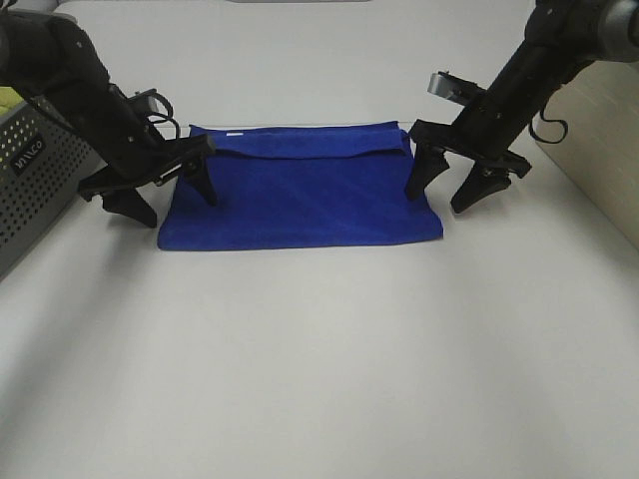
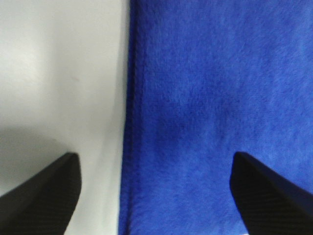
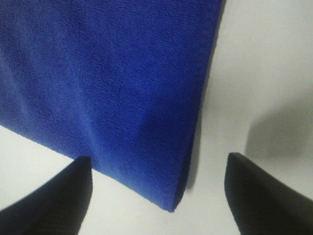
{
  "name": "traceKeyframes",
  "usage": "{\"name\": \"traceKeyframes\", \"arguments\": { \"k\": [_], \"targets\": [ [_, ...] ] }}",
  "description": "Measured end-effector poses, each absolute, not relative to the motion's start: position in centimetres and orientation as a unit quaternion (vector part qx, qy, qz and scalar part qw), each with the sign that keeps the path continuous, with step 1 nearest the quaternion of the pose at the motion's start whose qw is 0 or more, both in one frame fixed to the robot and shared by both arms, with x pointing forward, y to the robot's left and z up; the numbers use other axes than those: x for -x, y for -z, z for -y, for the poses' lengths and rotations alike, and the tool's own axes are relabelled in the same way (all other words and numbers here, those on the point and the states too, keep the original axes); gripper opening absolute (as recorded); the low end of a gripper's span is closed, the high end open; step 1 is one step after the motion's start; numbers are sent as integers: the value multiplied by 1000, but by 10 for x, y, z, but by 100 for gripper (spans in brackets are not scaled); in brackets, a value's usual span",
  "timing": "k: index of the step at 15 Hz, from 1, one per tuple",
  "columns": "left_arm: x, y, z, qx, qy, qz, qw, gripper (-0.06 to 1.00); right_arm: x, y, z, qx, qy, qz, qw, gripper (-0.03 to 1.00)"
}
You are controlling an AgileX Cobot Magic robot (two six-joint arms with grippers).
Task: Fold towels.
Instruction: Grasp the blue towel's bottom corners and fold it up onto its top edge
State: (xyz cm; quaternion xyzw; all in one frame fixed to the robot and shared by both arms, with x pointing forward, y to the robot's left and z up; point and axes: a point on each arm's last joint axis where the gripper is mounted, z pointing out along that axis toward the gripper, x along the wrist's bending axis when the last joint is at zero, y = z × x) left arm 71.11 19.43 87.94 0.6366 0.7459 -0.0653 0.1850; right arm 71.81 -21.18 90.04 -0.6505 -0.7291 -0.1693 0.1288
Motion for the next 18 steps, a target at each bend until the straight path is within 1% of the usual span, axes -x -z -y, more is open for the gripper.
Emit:
{"name": "traceKeyframes", "arguments": {
  "k": [2, 4, 6, 8, 9, 11, 12, 13, 16, 18],
  "targets": [
    [-709, -878, -179, -644, 68, -738, 190, 78, -720, -900, 209, 650, 174, 730, 117, 72],
    [-708, -877, -172, -644, 69, -737, 191, 73, -720, -890, 210, 652, 166, 730, 120, 69],
    [-708, -875, -170, -643, 71, -739, 190, 63, -720, -879, 208, 657, 164, 723, 138, 65],
    [-707, -873, -169, -643, 73, -739, 188, 51, -720, -873, 204, 664, 176, 709, 160, 57],
    [-707, -872, -169, -643, 75, -739, 186, 42, -720, -870, 202, 666, 180, 703, 170, 47],
    [-705, -870, -169, -645, 80, -739, 178, 17, -719, -865, 202, 667, 175, 703, 177, 18],
    [-705, -869, -169, -646, 84, -739, 174, 7, -717, -864, 202, 665, 169, 704, 183, 4],
    [-704, -869, -169, -646, 87, -738, 171, 5, -716, -864, 202, 665, 163, 703, 192, 2],
    [-688, -872, -170, -657, 107, -733, 136, 5, -707, -867, 204, 665, 140, 706, 201, 2],
    [-665, -874, -168, -669, 116, -726, 107, 5, -681, -873, 210, 666, 104, 708, 210, 2]
  ]
}}
